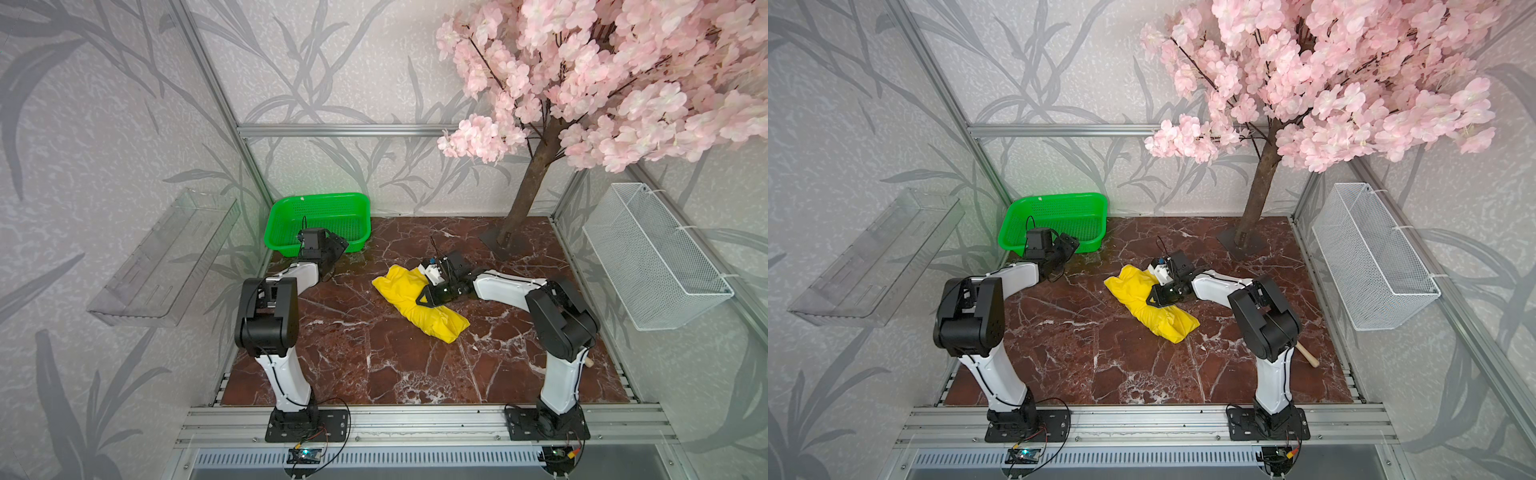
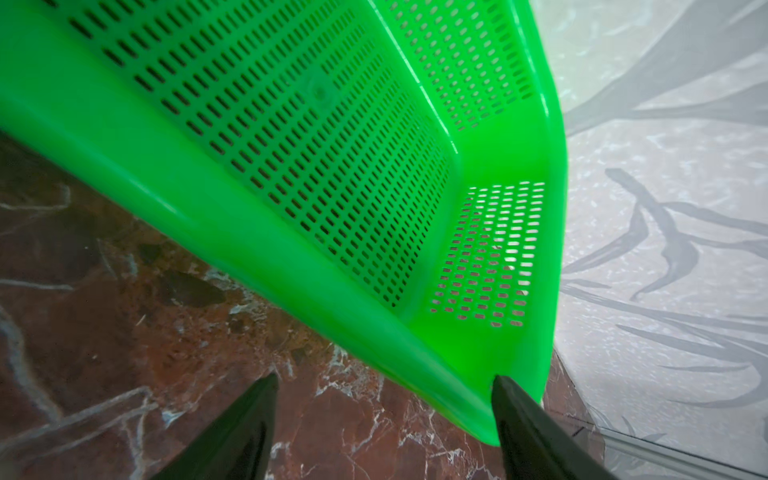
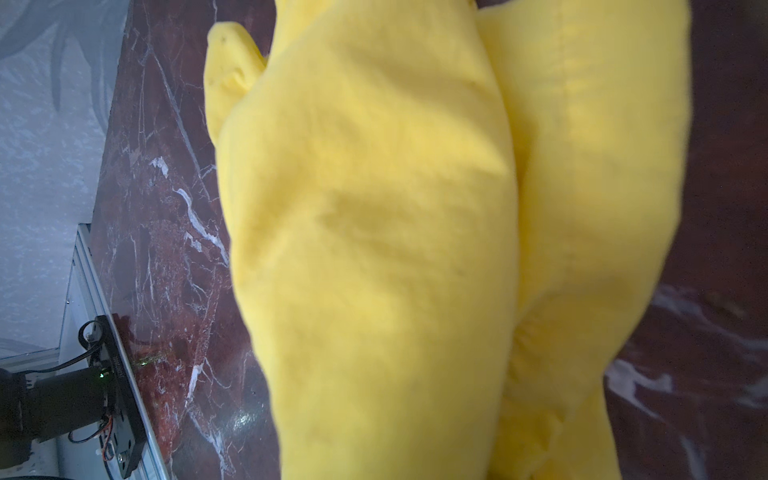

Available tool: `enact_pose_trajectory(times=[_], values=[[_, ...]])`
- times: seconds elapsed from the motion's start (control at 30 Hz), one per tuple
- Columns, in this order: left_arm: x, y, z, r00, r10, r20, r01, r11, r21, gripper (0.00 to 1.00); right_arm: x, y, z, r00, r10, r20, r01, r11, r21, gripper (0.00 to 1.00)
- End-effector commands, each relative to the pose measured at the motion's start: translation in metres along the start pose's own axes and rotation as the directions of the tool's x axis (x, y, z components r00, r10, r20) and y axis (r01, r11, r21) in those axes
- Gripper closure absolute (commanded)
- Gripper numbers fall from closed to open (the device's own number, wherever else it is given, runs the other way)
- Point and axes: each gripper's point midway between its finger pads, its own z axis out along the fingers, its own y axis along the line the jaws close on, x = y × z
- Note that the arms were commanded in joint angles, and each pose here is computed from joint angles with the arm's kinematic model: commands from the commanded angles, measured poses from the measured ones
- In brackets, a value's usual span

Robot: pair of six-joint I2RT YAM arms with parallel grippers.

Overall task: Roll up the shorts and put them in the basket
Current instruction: Pick up the bin at the corner of the board.

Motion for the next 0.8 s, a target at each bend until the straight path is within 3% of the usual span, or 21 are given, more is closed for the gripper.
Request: enact_pose_trajectory(times=[0.0, 0.23, 0.63, 0.77], values=[[-0.012, -0.010, 0.008, 0.999, -0.026, 0.020, 0.025, 0.999, 0.031, 0.22, -0.009, 0.016, -0.020, 0.998, -0.041, 0.046, 0.041, 0.999, 0.002, 1.00], [0.001, -0.005, 0.011, 0.998, -0.050, -0.030, 0.052, 0.998, 0.046, 0.43, -0.013, 0.022, -0.033, 0.995, -0.059, 0.081, 0.059, 0.998, 0.008, 1.00], [0.022, 0.003, -0.016, 0.994, -0.037, -0.107, 0.040, 0.999, 0.033, 0.83, -0.031, 0.040, -0.047, 0.983, -0.082, 0.165, 0.089, 0.995, -0.036, 1.00], [0.024, 0.011, -0.026, 0.993, -0.036, -0.111, 0.038, 0.999, 0.017, 0.89, -0.041, 0.049, -0.056, 0.973, -0.092, 0.212, 0.105, 0.993, -0.050, 1.00]])
